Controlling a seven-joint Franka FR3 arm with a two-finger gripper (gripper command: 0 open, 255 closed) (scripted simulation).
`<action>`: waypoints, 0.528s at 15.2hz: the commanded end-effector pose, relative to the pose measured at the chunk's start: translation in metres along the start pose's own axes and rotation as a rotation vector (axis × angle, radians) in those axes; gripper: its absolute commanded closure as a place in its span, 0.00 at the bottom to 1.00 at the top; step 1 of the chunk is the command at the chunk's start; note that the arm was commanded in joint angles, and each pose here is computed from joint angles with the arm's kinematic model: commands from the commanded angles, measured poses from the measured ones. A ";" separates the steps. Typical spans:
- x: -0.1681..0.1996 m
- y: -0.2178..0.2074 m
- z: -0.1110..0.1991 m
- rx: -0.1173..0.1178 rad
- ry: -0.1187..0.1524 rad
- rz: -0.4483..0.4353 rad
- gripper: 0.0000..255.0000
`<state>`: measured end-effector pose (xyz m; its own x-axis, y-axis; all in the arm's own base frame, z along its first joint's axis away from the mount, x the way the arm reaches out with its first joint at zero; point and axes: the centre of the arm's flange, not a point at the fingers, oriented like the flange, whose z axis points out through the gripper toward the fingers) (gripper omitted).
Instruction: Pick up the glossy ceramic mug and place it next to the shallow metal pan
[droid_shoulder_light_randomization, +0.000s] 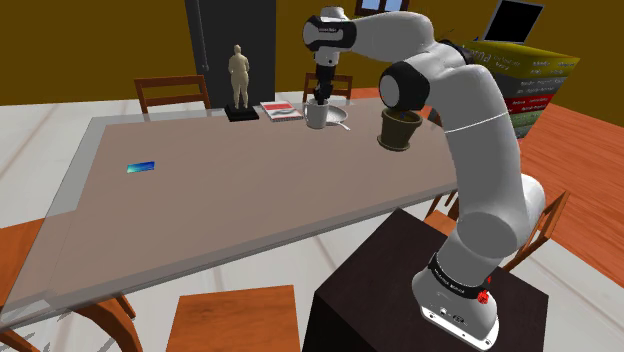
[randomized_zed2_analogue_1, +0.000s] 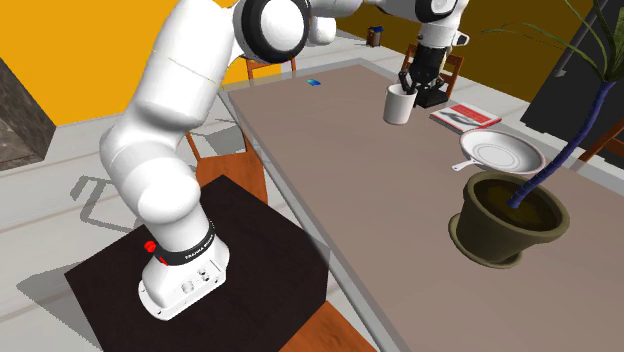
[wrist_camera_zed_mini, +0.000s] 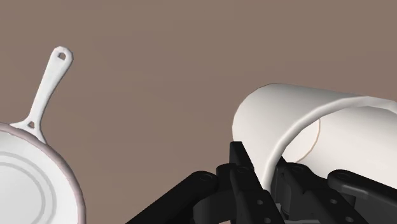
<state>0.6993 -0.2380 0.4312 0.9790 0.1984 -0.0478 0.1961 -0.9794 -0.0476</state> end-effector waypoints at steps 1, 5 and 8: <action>0.027 0.000 0.002 0.001 0.000 -0.002 1.00; 0.037 0.001 0.019 0.001 0.000 -0.002 1.00; 0.037 0.002 0.034 0.001 0.000 -0.002 1.00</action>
<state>0.7336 -0.2312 0.4000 0.9786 0.1999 -0.0483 0.1976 -0.9790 -0.0495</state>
